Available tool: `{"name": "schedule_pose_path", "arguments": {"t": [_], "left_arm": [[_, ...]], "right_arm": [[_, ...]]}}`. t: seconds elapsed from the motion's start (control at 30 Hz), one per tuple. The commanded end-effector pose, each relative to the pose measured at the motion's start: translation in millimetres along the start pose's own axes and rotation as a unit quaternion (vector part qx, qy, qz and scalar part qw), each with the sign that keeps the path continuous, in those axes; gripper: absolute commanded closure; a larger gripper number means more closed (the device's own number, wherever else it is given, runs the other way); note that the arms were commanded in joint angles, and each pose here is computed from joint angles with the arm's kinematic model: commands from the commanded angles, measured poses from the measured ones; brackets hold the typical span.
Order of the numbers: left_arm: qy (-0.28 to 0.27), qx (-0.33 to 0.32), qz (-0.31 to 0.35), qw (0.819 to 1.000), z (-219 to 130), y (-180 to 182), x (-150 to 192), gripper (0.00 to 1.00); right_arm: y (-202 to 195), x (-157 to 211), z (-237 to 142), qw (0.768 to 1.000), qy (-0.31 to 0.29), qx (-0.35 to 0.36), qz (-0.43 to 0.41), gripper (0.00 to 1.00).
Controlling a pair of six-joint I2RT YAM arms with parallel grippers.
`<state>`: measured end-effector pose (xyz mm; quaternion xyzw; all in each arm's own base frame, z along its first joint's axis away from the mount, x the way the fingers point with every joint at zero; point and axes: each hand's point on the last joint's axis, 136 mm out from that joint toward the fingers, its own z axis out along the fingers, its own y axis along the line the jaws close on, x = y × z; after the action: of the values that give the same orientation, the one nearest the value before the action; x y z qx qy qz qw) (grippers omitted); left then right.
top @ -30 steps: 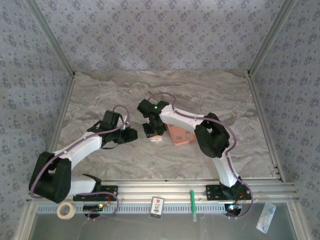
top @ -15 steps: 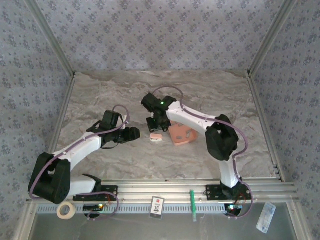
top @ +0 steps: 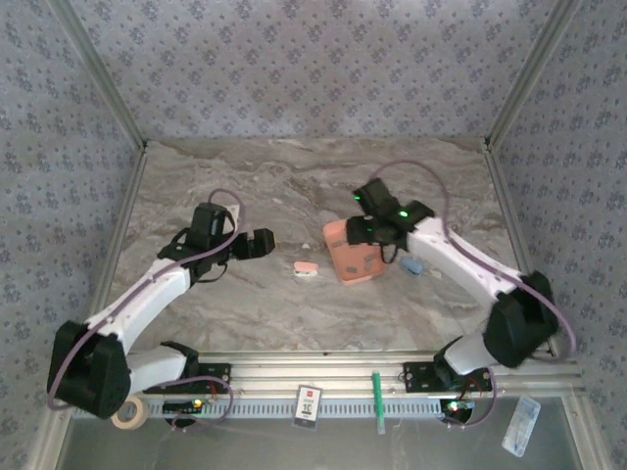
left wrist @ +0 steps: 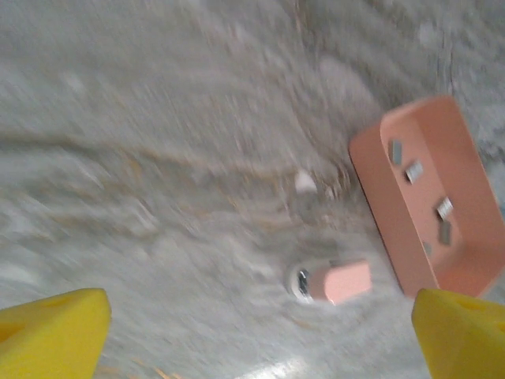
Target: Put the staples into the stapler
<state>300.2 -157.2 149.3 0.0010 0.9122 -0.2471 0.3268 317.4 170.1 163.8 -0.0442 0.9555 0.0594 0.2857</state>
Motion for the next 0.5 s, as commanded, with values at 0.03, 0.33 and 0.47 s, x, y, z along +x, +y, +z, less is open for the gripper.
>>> {"name": "schedule_pose_path", "arguments": {"t": [0.03,0.33,0.47], "left_arm": [[-0.159,-0.13,0.056,0.977,-41.9,39.7,-55.1,0.0],[-0.316,-0.259,0.083,0.909,-82.6,105.5,-61.3,0.0],[-0.335,-0.282,0.079,0.895,-83.2,127.9,-53.0,0.0]], "right_arm": [[-59.7,-26.4,-11.1,0.991,-0.126,0.025,0.044,0.28],[-171.9,-2.2,-17.1,0.958,-0.235,0.109,0.121,0.0],[-194.3,14.6,-8.9,0.951,-0.255,0.124,0.121,0.0]]}}
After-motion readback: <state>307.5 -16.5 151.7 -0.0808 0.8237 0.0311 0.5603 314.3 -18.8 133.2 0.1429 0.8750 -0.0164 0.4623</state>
